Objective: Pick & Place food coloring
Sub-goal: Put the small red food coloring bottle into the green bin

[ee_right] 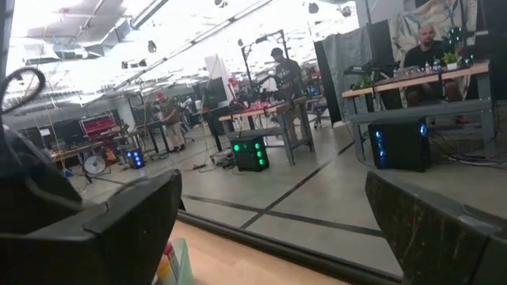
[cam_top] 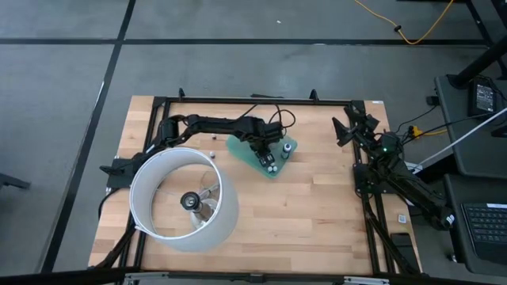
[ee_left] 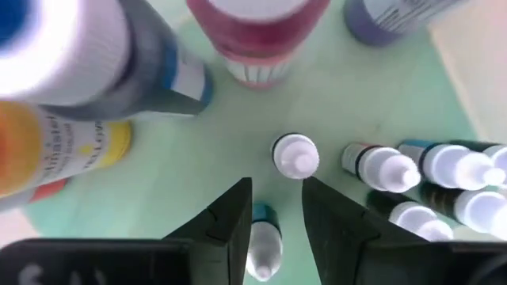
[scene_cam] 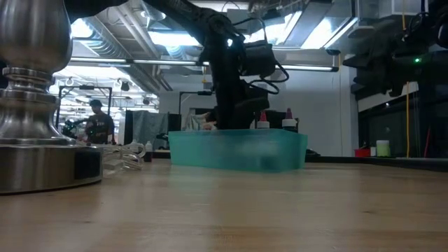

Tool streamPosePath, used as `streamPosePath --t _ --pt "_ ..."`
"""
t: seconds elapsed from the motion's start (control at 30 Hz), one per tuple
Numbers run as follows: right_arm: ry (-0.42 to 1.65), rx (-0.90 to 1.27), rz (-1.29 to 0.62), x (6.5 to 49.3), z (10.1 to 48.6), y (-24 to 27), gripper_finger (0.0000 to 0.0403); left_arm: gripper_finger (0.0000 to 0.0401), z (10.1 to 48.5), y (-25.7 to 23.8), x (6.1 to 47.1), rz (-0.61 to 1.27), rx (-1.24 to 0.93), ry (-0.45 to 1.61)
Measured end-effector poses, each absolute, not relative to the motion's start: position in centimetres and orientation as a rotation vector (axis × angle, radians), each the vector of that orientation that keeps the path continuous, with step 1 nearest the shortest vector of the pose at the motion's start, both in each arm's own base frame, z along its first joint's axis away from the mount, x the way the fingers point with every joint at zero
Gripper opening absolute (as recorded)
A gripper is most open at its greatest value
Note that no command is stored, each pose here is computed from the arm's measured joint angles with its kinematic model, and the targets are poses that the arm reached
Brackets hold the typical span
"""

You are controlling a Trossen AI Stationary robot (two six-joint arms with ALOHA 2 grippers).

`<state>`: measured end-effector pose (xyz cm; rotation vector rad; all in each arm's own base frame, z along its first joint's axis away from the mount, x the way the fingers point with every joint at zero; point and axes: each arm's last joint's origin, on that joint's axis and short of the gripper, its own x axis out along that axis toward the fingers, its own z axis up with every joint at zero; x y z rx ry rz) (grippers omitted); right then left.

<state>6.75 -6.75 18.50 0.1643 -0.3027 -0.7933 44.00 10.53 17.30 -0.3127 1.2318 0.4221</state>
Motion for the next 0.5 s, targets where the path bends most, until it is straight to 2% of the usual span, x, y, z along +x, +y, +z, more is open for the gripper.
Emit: streamPosePath --t 0.27,0.5 --pt "-0.286 0.170 -0.796 6.8 18.3 -6.8 0.0399 0.0119 20.1 11.0 43.4 0.438 -0.373 1.160" --pt "-0.286 0.170 -0.796 6.8 18.3 -6.8 0.0399 0.0153 23.6 12.1 42.0 0.538 -0.537 1.046"
